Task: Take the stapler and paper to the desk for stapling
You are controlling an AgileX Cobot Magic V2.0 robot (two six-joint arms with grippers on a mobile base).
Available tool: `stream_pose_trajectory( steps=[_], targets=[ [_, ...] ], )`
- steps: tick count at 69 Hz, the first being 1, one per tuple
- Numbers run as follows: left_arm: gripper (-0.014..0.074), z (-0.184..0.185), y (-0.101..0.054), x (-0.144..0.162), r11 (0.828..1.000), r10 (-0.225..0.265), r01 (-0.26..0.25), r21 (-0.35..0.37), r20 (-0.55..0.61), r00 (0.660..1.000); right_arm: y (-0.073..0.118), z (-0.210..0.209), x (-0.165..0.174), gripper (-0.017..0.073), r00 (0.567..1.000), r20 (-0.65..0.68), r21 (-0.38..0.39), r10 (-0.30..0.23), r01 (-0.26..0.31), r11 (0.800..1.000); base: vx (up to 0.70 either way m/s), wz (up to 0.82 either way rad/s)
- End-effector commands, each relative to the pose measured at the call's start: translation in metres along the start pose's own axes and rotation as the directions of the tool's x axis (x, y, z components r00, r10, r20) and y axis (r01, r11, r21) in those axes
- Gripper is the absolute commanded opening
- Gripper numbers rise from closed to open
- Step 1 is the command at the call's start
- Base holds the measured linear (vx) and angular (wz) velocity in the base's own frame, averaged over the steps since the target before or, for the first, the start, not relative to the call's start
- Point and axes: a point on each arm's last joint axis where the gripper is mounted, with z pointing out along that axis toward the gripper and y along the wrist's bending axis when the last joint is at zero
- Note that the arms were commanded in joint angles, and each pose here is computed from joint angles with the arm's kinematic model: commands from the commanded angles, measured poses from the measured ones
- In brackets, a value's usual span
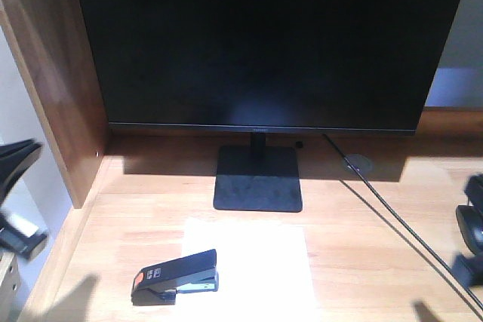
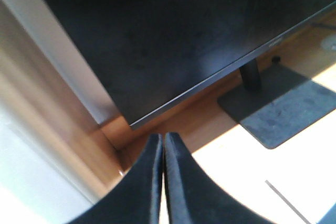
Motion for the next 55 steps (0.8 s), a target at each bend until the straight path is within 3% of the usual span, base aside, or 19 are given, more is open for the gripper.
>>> stream_pose_trajectory(
  steps=[1,25,55],
  targets=[
    [-0.0006,-0.025,0.003,-0.009,0.998,-0.008,0.017,-0.059,0.157,0.988,0.0,-0.014,-0.005,-0.0006,0.997,0.072,0.002,-0.022,0.022,1.0,0.0,0.0],
    [-0.0006,-0.083,-0.007,0.018,0.993,0.004,0.034,-0.117,0.308,0.951,-0.001,-0.035,0.003,-0.0006,0.987,0.156,0.008,-0.025,0.024,1.0,0.0,0.0],
    [-0.0006,-0.088,-0.008,0.021,0.993,0.004,0.033,-0.115,0.301,0.954,-0.001,-0.035,0.003,-0.0006,0.987,0.156,0.008,-0.025,0.024,1.0,0.0,0.0]
  ],
)
